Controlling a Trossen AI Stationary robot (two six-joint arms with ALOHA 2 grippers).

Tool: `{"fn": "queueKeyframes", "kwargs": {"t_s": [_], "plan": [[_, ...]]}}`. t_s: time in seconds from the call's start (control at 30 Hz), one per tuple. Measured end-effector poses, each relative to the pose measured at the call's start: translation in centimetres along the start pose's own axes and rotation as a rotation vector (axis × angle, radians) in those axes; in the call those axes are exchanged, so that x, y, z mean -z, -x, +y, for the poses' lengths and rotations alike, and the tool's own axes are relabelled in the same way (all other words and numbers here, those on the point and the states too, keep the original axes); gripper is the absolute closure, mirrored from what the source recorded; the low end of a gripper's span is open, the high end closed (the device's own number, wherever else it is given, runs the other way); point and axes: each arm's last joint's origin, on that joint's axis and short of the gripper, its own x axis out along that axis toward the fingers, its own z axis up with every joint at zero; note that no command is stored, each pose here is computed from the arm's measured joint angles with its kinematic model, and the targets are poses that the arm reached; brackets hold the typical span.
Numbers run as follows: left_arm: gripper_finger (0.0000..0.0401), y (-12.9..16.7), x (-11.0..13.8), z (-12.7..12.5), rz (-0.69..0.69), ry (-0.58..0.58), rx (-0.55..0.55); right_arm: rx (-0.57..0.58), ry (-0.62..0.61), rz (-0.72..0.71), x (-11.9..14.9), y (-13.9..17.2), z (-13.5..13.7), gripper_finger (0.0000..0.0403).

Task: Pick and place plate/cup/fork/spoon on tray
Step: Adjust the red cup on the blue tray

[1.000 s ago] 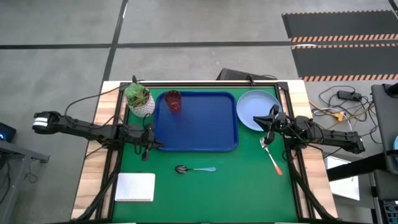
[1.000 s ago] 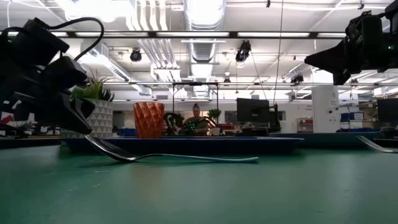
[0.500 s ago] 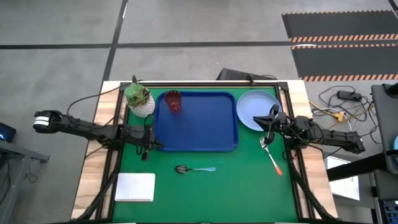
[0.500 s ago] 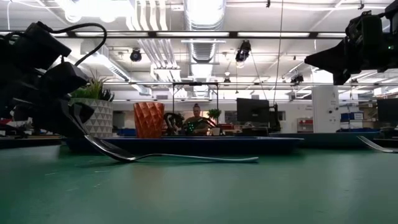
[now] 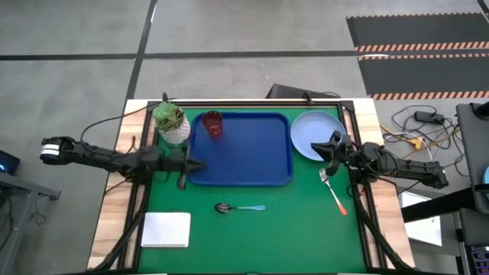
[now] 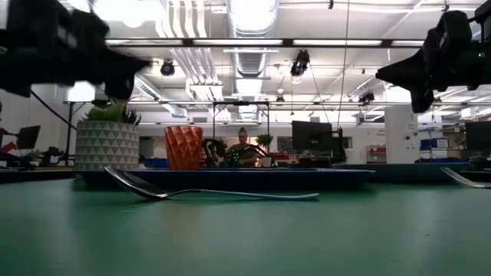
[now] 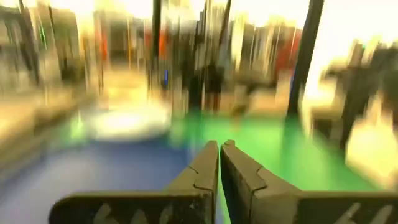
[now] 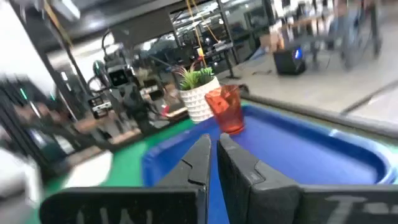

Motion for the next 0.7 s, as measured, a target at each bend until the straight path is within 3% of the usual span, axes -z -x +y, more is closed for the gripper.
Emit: {"fn": "queueKeyframes", "kwargs": {"t_s": [0.17, 0.33, 0.47, 0.6, 0.7], "plan": [[0.0401, 0.8, -3.7, -0.3, -0.39, -0.023, 0.028, -0.008, -0.074, -0.021, -0.2, 0.0, 0.1, 0.0385], [0.0401, 2.1, -5.9, -0.6, -0.648, 0.002, 0.062, -0.037, -0.04, -0.085, -0.8, 0.0, 0.3, 0.0385], [0.0401, 2.5, -6.5, -0.6, -0.692, 0.135, 0.115, -0.04, 0.026, -0.094, -0.9, 0.1, 0.4, 0.0385], [0.0401, 2.5, -6.5, -0.6, -0.691, 0.161, 0.125, -0.029, 0.052, -0.055, -0.5, 0.0, 0.2, 0.0385], [0.0401, 2.4, -6.3, -0.7, -0.645, 0.19, 0.202, -0.039, 0.086, -0.027, -0.3, 0.0, 0.2, 0.0385]]}}
